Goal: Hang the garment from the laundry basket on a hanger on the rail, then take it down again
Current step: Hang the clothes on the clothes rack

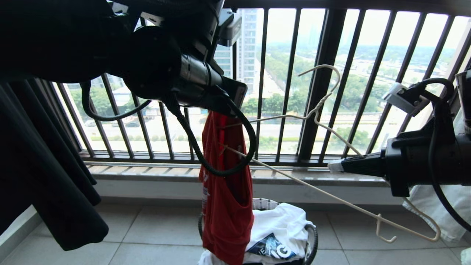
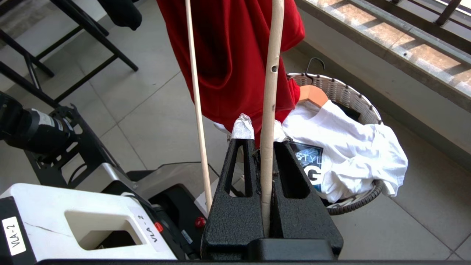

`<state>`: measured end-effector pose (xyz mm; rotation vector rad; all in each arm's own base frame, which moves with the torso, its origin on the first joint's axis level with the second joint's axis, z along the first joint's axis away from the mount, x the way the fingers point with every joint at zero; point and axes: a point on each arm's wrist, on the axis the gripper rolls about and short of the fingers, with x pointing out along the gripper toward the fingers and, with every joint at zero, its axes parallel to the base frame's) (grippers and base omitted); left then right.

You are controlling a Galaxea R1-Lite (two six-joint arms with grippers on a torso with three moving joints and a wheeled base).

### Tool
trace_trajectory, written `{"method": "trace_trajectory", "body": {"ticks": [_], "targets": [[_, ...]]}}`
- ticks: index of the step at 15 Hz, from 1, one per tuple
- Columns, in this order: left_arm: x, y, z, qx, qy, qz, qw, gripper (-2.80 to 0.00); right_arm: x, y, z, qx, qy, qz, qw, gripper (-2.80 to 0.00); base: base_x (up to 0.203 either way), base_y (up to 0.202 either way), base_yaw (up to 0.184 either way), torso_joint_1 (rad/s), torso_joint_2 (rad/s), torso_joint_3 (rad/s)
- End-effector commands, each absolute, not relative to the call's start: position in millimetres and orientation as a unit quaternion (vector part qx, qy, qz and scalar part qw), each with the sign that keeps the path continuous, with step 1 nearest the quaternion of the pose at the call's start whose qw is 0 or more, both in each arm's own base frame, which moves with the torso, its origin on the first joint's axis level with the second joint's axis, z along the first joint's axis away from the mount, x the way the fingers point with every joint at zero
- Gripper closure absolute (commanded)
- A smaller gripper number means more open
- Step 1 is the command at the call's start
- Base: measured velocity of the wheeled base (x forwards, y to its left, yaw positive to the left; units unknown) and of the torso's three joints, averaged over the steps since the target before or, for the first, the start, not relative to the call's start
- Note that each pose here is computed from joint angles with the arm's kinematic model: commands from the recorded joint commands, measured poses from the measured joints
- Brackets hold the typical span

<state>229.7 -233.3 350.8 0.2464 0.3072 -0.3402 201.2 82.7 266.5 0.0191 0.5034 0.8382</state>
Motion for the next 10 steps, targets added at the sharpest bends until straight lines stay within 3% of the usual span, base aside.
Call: {"method": "trace_trajectory", "body": {"ticks": [1,10], "targets": [[225,-239,351,0.123,0.150,-0.178,0.965,0.00,209,88,258,0.010,0.260,0.406,0.876,0.00,0.000,0.000,0.000,0.000,0.00,0.000],[237,-228,356,0.124,0.126,-0.082,0.981,0.00,210,78,263,0.003,0.249,0.374,0.893,0.00,0.000,0.000,0.000,0.000,0.00,0.000]]}}
